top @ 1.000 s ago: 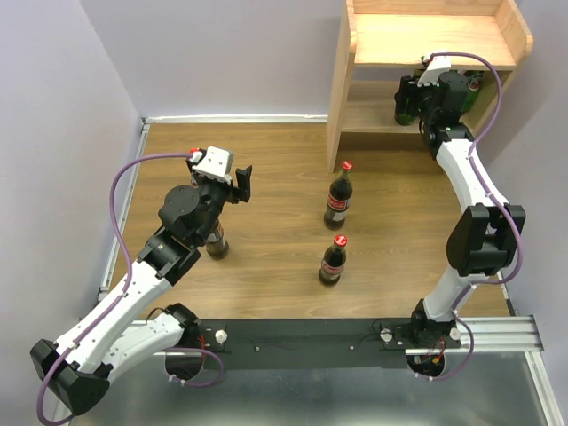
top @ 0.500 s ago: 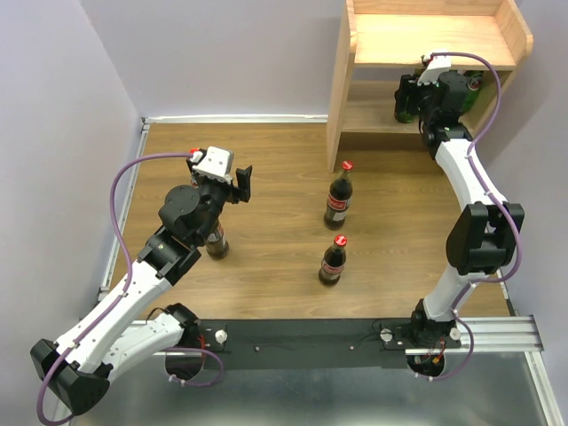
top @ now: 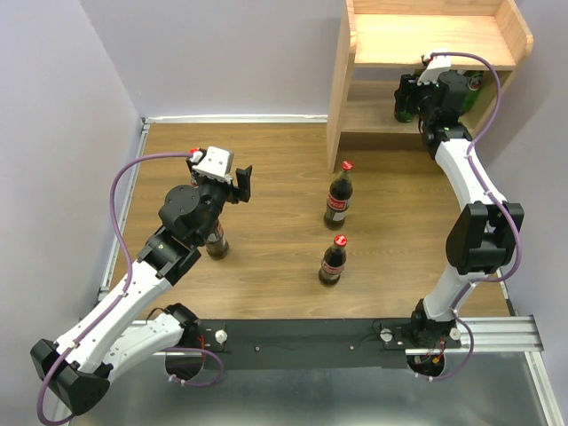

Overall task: Place and organize the beverage onto the shelf
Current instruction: Place the drink on the shelf.

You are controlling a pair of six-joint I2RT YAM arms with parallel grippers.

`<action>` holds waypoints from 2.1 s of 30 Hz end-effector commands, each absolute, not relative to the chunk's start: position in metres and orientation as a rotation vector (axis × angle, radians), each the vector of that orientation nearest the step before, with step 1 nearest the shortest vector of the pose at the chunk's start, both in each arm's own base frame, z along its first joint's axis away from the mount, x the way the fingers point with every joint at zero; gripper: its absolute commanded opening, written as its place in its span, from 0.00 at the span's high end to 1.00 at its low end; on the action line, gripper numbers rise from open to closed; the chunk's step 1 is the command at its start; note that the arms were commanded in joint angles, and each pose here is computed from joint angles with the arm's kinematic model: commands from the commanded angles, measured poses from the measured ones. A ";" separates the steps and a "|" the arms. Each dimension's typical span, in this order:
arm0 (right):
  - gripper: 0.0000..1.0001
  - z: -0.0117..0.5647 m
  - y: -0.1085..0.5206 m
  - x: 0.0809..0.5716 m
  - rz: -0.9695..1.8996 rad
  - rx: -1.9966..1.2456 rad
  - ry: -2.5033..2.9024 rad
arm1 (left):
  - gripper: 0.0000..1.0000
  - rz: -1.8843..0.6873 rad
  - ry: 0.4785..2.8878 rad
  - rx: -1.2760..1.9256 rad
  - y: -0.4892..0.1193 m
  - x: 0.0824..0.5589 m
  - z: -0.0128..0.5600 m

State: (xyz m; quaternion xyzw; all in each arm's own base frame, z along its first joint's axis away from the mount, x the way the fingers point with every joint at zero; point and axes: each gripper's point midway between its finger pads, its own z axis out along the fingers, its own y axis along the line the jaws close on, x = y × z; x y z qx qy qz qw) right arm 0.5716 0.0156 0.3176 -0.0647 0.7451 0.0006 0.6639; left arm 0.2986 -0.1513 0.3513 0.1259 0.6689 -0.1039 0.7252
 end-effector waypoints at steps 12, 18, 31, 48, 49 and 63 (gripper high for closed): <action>0.39 0.348 0.023 0.574 0.075 -0.127 1.575 | 0.21 -0.215 1.465 0.263 -0.147 0.300 0.353; 0.34 0.345 0.024 0.571 0.077 -0.133 1.582 | 0.21 -0.218 1.464 0.262 -0.147 0.299 0.353; 0.30 0.340 0.025 0.568 0.082 -0.142 1.592 | 0.21 -0.219 1.460 0.260 -0.146 0.298 0.354; 0.23 0.338 0.025 0.567 0.082 -0.149 1.595 | 0.21 -0.220 1.460 0.259 -0.146 0.298 0.354; 0.23 0.338 0.025 0.567 0.082 -0.149 1.595 | 0.21 -0.219 1.460 0.260 -0.146 0.298 0.354; 0.20 0.339 0.025 0.566 0.078 -0.148 1.593 | 0.21 -0.220 1.458 0.257 -0.146 0.298 0.355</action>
